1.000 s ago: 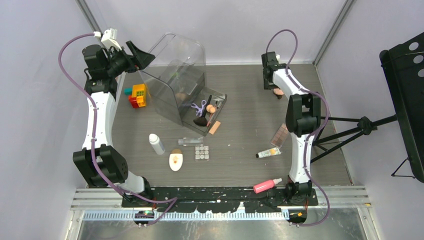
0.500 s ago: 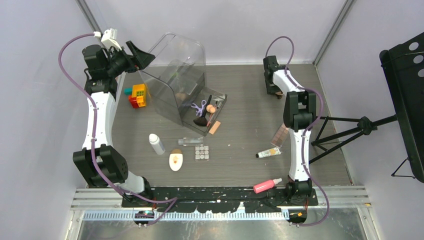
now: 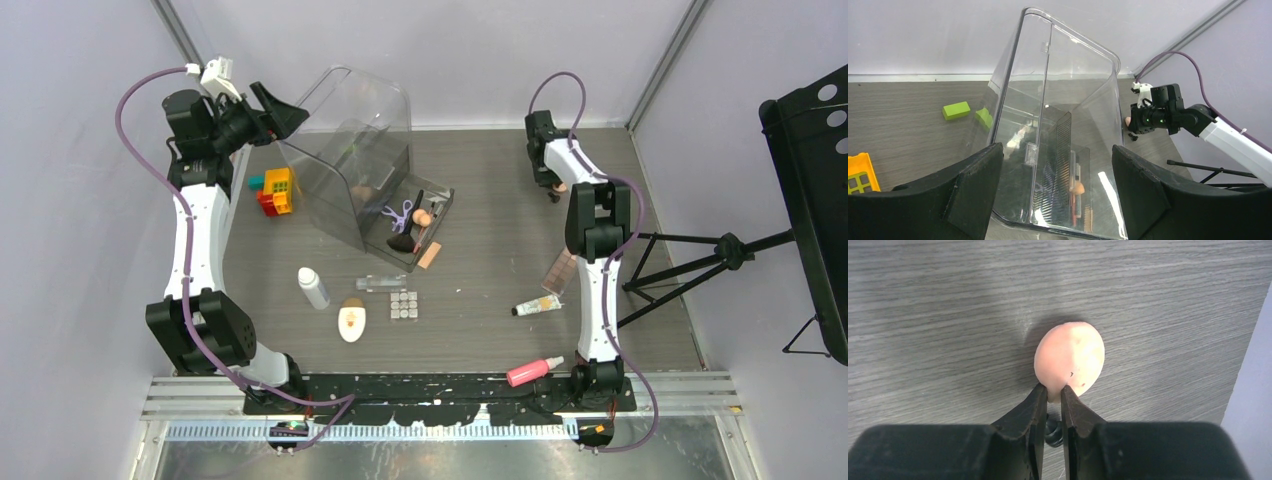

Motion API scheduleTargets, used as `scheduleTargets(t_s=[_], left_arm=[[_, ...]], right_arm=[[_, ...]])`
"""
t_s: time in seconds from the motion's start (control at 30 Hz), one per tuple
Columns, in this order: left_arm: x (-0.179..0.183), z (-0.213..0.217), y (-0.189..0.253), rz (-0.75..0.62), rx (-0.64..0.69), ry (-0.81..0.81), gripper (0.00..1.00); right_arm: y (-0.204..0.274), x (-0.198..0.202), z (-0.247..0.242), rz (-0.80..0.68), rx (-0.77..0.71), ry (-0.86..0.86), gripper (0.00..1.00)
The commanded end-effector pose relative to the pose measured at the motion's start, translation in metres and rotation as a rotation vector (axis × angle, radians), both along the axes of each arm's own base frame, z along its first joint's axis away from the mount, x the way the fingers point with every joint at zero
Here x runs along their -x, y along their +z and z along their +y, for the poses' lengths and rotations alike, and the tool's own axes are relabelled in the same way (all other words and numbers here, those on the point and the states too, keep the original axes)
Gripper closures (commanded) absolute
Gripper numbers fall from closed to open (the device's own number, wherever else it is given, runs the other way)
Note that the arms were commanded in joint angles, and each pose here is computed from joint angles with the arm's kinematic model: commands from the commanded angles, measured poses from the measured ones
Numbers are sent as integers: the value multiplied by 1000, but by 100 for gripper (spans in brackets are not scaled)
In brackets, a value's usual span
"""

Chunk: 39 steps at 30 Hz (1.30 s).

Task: Organize the makeup
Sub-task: Pick up the makeup tool from the center of the board, then place the makeup tool in the drawer.

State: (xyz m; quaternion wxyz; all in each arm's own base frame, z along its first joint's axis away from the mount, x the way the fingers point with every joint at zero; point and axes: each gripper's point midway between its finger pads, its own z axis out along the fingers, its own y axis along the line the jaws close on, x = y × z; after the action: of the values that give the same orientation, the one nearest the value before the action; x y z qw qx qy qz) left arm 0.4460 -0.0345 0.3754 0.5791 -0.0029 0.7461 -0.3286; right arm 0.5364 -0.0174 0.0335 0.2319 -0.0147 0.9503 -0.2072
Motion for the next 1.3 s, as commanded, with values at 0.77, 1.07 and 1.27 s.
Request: scheduleTargets(t_s=[0.77,1.07,1.27], left_arm=[[0,5,-18,59,20,-1,18],[0,4,-18,60,25,-4,18],[1,4,-16,57,26,-4,18]], right_arm=[[163,45,331,-310,-692,496,80],[122,53,388,-260,-704,541,77],[117,58,395,-268,-721,553,45]])
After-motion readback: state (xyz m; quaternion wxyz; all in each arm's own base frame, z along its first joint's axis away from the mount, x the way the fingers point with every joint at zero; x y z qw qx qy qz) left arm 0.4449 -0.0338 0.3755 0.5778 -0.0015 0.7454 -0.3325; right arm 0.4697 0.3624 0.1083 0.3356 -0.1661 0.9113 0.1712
